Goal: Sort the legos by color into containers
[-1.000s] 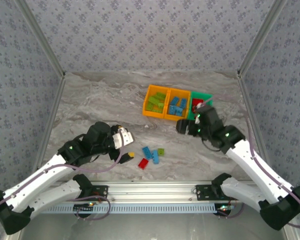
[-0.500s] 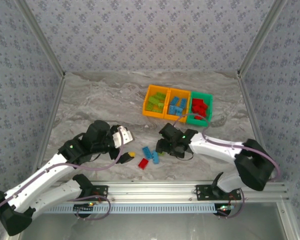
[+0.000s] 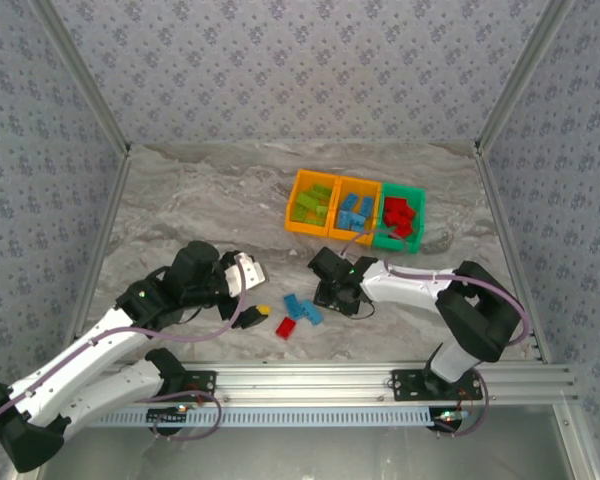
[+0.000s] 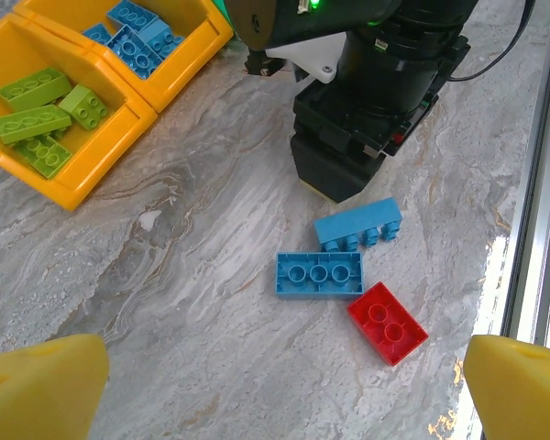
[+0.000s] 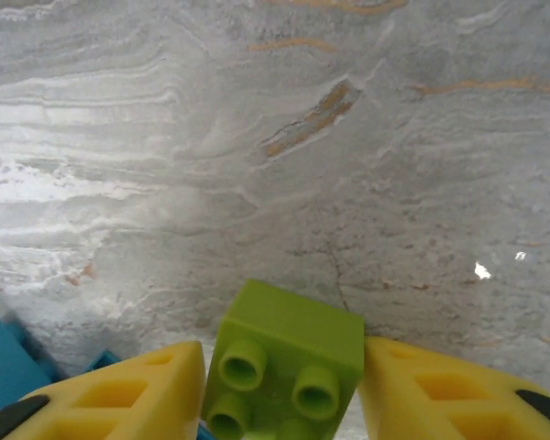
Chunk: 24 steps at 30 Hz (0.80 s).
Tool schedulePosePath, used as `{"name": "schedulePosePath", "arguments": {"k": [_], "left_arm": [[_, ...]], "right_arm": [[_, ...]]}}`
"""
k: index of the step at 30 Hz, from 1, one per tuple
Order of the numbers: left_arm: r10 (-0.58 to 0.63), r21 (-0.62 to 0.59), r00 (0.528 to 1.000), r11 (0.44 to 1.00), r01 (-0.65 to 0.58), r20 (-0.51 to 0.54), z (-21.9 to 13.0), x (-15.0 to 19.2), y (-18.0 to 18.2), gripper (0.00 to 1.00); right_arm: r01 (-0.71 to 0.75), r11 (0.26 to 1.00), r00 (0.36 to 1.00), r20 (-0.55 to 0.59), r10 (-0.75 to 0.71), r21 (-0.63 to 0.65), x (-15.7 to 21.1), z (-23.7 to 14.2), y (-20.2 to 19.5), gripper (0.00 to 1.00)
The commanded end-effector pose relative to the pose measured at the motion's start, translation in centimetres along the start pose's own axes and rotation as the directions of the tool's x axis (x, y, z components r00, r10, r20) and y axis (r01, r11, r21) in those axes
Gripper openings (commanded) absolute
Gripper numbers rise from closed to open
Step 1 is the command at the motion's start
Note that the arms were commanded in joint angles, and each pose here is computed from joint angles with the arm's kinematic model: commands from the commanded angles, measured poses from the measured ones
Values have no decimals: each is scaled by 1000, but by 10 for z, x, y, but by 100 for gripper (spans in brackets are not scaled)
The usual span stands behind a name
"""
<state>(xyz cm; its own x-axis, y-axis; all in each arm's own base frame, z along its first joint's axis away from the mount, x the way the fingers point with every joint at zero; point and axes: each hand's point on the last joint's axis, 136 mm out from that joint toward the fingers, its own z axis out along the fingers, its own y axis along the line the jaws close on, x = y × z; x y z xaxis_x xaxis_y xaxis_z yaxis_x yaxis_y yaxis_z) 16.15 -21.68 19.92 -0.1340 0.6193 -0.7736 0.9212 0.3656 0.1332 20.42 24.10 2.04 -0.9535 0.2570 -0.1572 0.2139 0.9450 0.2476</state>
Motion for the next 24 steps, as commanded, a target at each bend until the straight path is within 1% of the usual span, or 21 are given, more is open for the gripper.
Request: {"name": "schedulePosePath", "arguments": {"k": [1,4,6,10,12,15,16,18,19,22,24], "left_arm": [[-7,9,999,1000,7,32,-2,-6,-1,99],[-7,11,999,1000,7,31,-1,-6,-1,99],[-7,13,999,1000,6,37,-2,-8,-1,99],[8,45,997,999,-12,77,-5,-14,-8,99],[15,62,993,998,-22,114,-8,-20,-11,99],[14,52,990,998,-22,141,-12,-24,-9,99],[10,45,990,999,-17,140,-12,-24,-8,99],[2,19,992,1000,-4,125,-12,-21,-2,99],[-3,4,994,1000,2,113,-11,-18,1,99],[-17,-40,997,999,20,76,-9,-11,10,99],[-25,-39,997,999,28,68,-8,-9,10,99]], "right_arm": [[-13,999,999,37,11,50,0,0,-13,41],[-18,998,995,95,12,67,-9,-18,-20,38],[-11,998,990,143,2,63,-16,-37,-24,37],[59,998,957,285,-58,7,-42,-89,-13,34],[154,988,909,393,-138,-9,-64,-121,4,32],[283,959,824,513,-240,-7,-103,-156,37,32],[306,952,800,539,-262,8,-116,-160,45,32],[327,945,774,567,-282,23,-152,-165,64,32],[333,943,771,569,-287,24,-167,-163,72,32],[334,942,782,546,-300,40,-214,-140,92,33],[323,945,803,514,-301,49,-239,-118,103,36]]}}
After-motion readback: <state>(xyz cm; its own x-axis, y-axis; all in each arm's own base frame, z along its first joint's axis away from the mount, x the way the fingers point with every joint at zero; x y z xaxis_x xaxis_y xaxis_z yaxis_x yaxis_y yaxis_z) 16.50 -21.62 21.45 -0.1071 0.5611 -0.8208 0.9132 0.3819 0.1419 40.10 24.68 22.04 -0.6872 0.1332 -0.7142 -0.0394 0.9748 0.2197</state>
